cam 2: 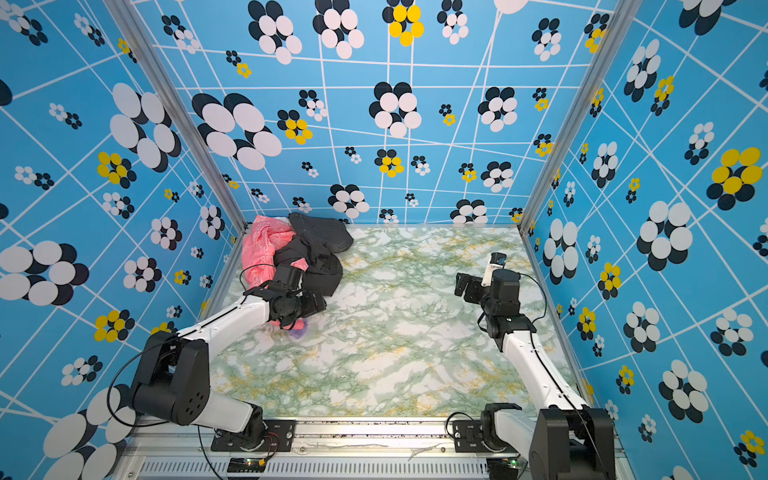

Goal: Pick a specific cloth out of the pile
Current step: 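Reach the left gripper down to the lavender shirt under the pink shirt, then close the left gripper on the lavender shirt edge at the pile bottom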

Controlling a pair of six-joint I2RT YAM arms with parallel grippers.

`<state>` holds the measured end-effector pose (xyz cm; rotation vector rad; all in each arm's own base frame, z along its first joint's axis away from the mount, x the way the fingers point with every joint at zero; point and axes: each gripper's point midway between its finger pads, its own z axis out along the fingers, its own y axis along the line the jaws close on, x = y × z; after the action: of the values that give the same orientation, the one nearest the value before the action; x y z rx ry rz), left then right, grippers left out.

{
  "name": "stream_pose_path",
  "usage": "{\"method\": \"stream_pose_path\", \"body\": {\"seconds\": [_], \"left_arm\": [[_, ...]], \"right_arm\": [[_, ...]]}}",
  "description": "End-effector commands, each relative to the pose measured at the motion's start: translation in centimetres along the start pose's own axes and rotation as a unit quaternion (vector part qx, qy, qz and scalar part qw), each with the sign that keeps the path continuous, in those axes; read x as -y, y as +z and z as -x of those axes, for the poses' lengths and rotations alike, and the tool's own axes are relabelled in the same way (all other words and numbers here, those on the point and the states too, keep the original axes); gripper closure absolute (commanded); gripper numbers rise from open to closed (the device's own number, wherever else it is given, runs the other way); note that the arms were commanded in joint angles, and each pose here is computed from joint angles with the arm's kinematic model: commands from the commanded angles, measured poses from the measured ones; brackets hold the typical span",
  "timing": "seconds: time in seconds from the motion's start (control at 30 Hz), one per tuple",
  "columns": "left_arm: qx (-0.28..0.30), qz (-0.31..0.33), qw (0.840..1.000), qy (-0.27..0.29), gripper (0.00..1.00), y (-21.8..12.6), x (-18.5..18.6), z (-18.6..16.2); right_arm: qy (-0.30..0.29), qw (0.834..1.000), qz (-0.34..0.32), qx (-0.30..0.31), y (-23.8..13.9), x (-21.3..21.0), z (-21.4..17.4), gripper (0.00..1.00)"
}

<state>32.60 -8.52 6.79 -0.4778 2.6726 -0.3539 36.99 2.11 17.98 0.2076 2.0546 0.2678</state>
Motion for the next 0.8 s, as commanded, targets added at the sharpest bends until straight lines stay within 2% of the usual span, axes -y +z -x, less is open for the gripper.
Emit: {"method": "stream_pose_path", "body": {"seconds": [0.0,0.2,0.47,0.53,0.6,0.77], "left_arm": [[0.013,0.035,0.999,-0.026,0.01,-1.9,-3.8,-0.5],[0.046,0.071,0.993,-0.082,0.01,-4.1,-8.8,-0.8],[0.081,0.067,0.992,-0.067,0.02,-5.8,-7.6,0.9],[0.091,0.065,0.992,-0.058,0.05,-6.2,-6.6,1.4],[0.089,0.054,0.993,-0.059,0.14,-6.2,-5.2,1.2],[0.060,0.039,0.990,-0.122,0.27,-4.8,-3.4,-1.3]], "right_arm": [[0.012,1.000,0.009,-0.001,0.2,-0.4,0.8,0.01],[0.015,1.000,0.013,-0.008,0.8,-0.6,0.8,0.01],[0.015,1.000,0.016,-0.011,1.3,-0.8,1.4,0.01],[0.014,1.000,0.016,-0.012,1.2,-0.8,1.5,0.01],[0.011,1.000,0.016,-0.013,1.1,-0.8,1.4,0.01],[0.011,1.000,0.011,-0.015,0.8,-0.6,1.1,0.01]]}}
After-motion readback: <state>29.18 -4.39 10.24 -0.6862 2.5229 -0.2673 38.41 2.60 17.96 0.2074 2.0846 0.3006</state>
